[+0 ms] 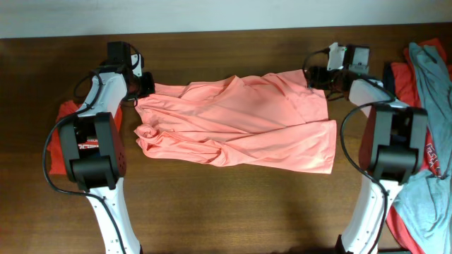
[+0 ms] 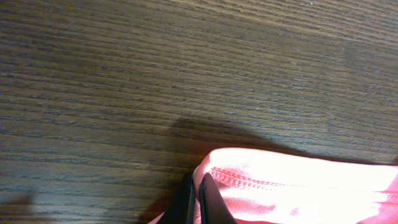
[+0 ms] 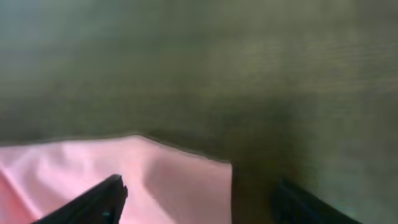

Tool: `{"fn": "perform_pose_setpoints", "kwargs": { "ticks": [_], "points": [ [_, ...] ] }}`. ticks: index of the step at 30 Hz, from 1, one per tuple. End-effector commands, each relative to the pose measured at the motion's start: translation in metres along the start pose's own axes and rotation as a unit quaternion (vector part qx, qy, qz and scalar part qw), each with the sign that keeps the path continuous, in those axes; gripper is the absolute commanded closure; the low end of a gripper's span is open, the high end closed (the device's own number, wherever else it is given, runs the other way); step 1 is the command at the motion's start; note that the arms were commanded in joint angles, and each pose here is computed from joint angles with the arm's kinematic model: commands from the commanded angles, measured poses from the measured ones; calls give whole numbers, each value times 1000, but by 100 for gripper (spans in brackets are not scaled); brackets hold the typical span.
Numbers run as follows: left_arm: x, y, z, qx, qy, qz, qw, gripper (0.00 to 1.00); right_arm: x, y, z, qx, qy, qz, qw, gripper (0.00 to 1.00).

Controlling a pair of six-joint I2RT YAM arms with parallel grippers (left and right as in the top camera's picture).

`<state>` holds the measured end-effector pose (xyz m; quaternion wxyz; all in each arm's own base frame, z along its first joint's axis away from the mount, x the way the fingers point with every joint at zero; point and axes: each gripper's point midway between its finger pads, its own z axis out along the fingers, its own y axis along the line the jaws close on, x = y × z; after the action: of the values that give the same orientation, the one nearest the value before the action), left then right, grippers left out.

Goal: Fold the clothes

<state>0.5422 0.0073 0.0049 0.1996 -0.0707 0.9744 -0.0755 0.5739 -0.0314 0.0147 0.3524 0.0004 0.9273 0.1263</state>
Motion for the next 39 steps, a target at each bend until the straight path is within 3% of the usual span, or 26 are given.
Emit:
{"fn": "perform_pose_setpoints", "kwargs": {
  "ticks": [1,4,6,7,9,11,13,21,32,39],
  "points": [
    [11,2,10,1,20,-1,1000,99,20,7,22,-19,20,8,1000,21],
    [12,2,10,1,21,-1,1000,100,21,15,29,-24,16,3,1000,22],
    [12,2,10,1,21,-1,1000,100,21,20,31,-26,17,-1,1000,32],
    [12,2,10,1,21,-1,1000,99,22,22,31,-28,18,-2,999,41],
    [12,2,10,1,21,-1,1000,99,24,23,32,-28,22,-1,999,69],
    [12,2,10,1,21,-1,1000,100,28,20,31,-23,30,14,999,86],
    [13,2,10,1,23,-1,1000,99,32,17,30,-21,38,19,999,96],
    [12,3,4,0,26,-3,1000,99,29,-6,10,-4,70,74,995,96],
    [-21,-7,-53,7,-23,-2,1000,100,-45,-4,-61,8,81,92,992,96],
    [-11,-6,-79,3,-3,-9,1000,100,-22,-3,-98,45,171,118,977,96]
  ]
}}
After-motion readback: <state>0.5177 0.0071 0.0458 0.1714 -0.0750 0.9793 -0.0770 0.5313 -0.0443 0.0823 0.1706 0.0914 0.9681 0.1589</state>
